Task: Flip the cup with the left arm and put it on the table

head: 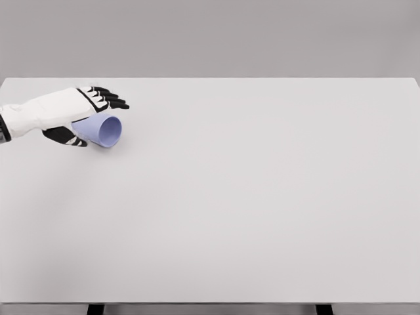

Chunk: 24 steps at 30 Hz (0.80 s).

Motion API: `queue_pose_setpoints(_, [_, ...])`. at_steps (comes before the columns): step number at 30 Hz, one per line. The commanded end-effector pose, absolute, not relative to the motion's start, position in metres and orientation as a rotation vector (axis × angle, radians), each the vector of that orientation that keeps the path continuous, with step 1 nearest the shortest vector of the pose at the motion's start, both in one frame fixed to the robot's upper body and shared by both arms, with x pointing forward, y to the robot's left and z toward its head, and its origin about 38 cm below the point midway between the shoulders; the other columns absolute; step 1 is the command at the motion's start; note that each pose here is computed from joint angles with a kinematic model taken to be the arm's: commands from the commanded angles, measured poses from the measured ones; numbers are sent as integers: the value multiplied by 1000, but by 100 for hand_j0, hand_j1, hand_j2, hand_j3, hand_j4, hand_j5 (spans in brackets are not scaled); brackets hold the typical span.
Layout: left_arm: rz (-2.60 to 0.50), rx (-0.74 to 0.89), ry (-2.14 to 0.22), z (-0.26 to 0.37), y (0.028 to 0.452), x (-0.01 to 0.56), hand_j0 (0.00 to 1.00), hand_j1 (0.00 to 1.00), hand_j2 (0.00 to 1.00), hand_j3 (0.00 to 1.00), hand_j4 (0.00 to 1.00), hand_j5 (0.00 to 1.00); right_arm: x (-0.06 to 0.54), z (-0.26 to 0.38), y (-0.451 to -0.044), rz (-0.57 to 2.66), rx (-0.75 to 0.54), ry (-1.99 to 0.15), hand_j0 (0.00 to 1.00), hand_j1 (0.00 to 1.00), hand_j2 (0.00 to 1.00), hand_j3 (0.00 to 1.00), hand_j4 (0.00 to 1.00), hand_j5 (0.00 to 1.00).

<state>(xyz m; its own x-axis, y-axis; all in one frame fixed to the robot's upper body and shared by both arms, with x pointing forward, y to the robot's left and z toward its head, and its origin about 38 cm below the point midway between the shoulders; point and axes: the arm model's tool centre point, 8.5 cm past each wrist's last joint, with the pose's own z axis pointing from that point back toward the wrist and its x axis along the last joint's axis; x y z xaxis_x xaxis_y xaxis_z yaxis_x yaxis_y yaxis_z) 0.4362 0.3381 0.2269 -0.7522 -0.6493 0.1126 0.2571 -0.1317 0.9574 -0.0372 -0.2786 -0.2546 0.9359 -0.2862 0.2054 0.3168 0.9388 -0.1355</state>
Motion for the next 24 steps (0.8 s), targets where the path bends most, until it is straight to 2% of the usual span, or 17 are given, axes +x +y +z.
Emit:
queue_pose_setpoints(1, [-1917, 408, -1518, 217, 341, 435, 100, 100, 100, 100, 100, 100, -37, -255, -279, -311, -168, -185, 100, 100, 100, 100, 100, 100])
queue_pose_setpoints(11, [-1778, 338, -1544, 212, 351, 444, 100, 100, 100, 100, 100, 100, -37, -255, -279, -311, -168, -185, 100, 100, 100, 100, 100, 100])
queue_pose_setpoints(24, [-1546, 337, -1448, 192, 353, 469, 100, 100, 100, 100, 100, 100, -37, -255, -279, -311, -168, -185, 100, 100, 100, 100, 100, 100])
